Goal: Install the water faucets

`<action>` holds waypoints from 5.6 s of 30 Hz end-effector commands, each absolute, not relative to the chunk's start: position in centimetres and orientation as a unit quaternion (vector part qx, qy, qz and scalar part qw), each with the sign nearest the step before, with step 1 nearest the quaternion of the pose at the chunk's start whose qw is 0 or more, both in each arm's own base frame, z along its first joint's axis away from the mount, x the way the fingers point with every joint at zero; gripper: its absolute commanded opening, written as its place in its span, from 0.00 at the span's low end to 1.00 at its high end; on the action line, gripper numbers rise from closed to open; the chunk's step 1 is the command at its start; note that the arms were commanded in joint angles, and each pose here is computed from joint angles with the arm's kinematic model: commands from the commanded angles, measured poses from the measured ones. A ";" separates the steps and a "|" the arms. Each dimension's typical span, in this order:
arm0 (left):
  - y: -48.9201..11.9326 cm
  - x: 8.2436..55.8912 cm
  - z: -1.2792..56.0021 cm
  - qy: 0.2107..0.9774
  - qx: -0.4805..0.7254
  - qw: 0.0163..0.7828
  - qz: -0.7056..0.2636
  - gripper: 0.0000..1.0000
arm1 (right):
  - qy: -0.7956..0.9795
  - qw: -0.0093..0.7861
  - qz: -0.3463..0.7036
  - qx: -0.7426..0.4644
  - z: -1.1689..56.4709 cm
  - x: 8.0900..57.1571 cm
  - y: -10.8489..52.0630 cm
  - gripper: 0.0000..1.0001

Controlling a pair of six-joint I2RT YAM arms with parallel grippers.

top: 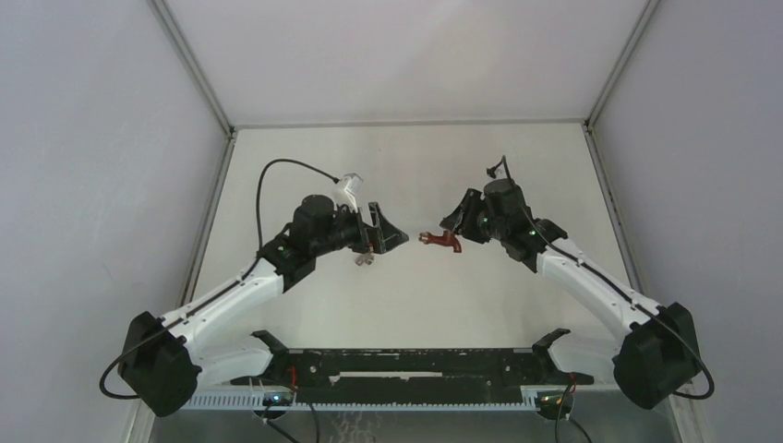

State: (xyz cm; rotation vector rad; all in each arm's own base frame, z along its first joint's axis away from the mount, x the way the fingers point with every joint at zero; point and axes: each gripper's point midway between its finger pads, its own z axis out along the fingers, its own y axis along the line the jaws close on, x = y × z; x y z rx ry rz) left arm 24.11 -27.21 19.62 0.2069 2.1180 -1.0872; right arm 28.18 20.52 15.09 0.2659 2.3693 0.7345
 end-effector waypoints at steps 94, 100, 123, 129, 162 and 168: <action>-32.7 19.8 33.3 0.596 0.170 0.283 -0.732 0.00 | 0.653 0.342 0.672 -0.069 32.1 21.6 25.5 0.01; -32.8 19.8 33.3 0.597 0.168 0.278 -0.734 0.00 | 0.654 0.339 0.672 -0.080 31.9 21.3 25.7 0.16; -32.5 19.1 33.9 0.591 0.181 0.271 -0.738 0.00 | 0.655 0.322 0.674 -0.112 32.0 20.7 26.1 0.02; -32.6 19.2 34.0 0.591 0.179 0.270 -0.738 0.00 | 0.653 0.332 0.670 -0.118 32.2 20.5 25.9 0.00; -14.3 27.8 11.5 0.942 -0.061 0.319 -0.090 0.89 | 0.747 0.511 0.424 -0.001 28.4 23.4 17.4 0.00; -16.5 28.6 8.7 0.953 -0.025 0.293 -0.066 0.88 | 0.754 0.500 0.426 -0.007 27.9 23.2 17.9 0.00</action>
